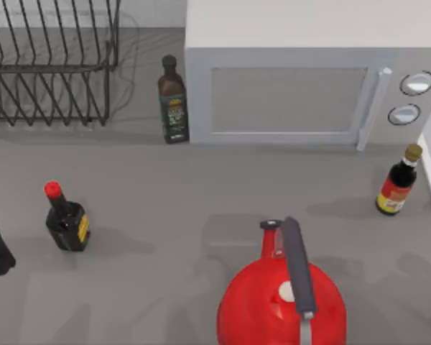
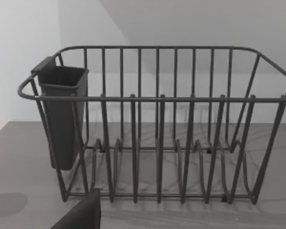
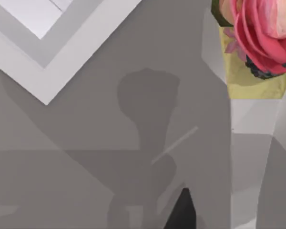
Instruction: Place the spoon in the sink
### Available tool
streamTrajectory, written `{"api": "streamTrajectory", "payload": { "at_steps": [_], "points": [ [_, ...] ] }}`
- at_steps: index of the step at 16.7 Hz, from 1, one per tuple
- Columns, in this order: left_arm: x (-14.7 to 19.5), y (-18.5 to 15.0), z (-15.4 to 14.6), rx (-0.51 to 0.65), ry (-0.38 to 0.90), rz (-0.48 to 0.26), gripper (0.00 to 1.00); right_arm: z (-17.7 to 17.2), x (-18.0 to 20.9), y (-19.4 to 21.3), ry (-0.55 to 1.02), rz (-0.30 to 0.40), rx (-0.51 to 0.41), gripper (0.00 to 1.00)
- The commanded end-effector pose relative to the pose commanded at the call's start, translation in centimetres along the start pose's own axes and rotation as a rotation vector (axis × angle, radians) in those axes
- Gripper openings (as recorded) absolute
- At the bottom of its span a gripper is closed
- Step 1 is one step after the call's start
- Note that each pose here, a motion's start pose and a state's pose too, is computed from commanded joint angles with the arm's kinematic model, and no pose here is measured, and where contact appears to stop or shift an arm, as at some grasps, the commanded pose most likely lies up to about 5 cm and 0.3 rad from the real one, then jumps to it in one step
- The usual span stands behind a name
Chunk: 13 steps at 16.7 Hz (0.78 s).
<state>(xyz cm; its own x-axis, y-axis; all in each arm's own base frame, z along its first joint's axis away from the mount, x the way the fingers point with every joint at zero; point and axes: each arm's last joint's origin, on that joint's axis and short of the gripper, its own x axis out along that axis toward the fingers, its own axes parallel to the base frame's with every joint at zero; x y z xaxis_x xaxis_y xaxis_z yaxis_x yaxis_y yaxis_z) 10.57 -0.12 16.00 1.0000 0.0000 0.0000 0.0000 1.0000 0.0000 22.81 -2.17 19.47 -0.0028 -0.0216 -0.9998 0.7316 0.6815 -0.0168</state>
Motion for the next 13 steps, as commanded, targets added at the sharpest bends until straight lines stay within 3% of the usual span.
{"api": "streamTrajectory", "payload": {
  "at_steps": [3, 9, 13],
  "points": [
    [0.0, 0.0, 0.0, 0.0, 0.0, 0.0, 1.0, -0.2, -2.0, -0.2, -0.018, 0.016, -0.001, 0.0],
    [0.0, 0.0, 0.0, 0.0, 0.0, 0.0, 1.0, 0.0, -1.9, 0.0, -0.011, 0.011, 0.001, 0.0],
    [0.0, 0.0, 0.0, 0.0, 0.0, 0.0, 1.0, 2.4, -2.5, 1.9, 0.032, -0.028, 0.013, 0.0]
  ]
}}
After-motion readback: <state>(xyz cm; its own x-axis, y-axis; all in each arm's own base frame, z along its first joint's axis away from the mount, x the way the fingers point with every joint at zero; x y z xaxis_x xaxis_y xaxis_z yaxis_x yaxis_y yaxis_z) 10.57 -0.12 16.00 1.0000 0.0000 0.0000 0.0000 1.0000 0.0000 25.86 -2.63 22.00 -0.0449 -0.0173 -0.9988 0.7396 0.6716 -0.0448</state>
